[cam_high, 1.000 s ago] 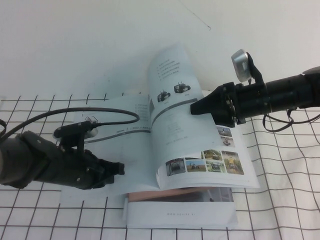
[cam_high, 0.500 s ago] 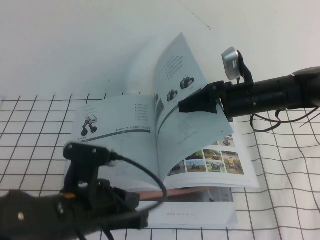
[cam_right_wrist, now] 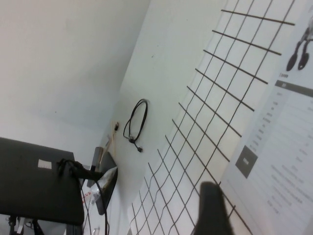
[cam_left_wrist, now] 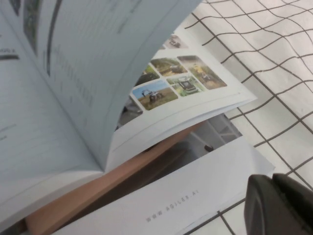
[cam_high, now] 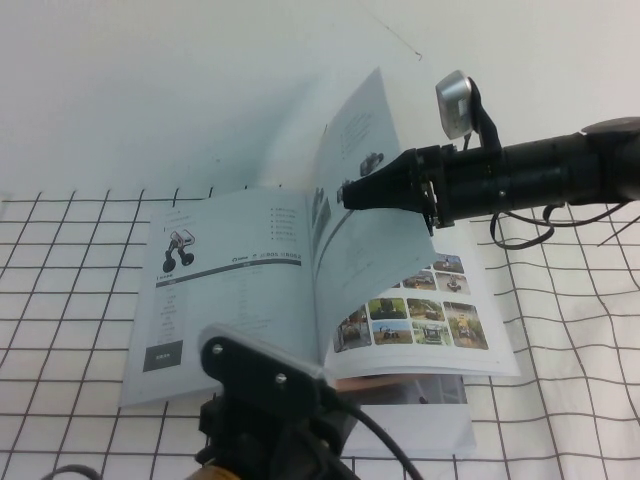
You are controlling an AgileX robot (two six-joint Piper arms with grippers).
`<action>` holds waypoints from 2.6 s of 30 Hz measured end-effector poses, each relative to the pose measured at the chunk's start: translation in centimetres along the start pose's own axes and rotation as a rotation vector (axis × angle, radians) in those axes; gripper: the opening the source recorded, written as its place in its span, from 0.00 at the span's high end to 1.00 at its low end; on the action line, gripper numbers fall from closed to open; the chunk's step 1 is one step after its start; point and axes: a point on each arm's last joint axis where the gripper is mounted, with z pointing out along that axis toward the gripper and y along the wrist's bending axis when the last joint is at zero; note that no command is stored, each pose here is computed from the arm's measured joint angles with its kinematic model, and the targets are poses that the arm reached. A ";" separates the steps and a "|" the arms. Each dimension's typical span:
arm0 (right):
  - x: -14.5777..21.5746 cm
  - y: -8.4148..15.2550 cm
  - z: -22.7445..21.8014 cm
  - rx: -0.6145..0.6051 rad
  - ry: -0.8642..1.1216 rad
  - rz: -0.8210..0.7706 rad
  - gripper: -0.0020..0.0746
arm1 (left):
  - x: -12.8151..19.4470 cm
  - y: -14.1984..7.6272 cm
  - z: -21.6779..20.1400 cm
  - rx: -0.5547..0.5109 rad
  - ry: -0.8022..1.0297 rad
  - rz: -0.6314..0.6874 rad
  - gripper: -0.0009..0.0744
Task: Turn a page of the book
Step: Open the closed book
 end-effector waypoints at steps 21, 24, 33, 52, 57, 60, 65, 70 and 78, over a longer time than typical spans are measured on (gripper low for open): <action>1.3 1.9 3.4 -0.044 0.073 -0.020 0.40 | -0.4 0.2 4.5 -0.230 -0.210 0.173 0.99; 1.2 2.0 3.3 -0.048 0.068 -0.016 0.40 | -0.4 0.6 4.7 -0.237 -0.190 0.162 0.99; 0.5 5.0 2.5 -0.070 0.036 -0.072 0.40 | -0.1 2.9 4.9 -0.369 -0.118 -0.007 0.99; 0.5 5.9 2.1 -0.068 0.045 -0.121 0.40 | 2.2 -0.6 4.3 -0.202 0.020 0.055 0.99; 0.5 5.9 2.1 -0.066 0.048 -0.122 0.40 | 2.0 -4.1 2.8 -0.075 -0.147 0.252 0.99; 0.5 5.9 2.1 -0.066 0.048 -0.122 0.40 | 1.4 -4.3 2.8 -0.061 -0.221 0.253 0.99; 0.5 5.9 2.1 -0.066 0.048 -0.122 0.40 | 0.1 -1.7 4.3 -0.113 -0.205 0.175 0.99; 0.5 5.8 2.1 -0.065 0.050 -0.123 0.40 | -0.9 -0.6 5.4 -0.070 -0.163 0.217 0.99; 0.5 5.8 2.1 -0.063 0.051 -0.124 0.40 | -3.4 1.4 6.4 -0.132 -0.206 0.173 0.99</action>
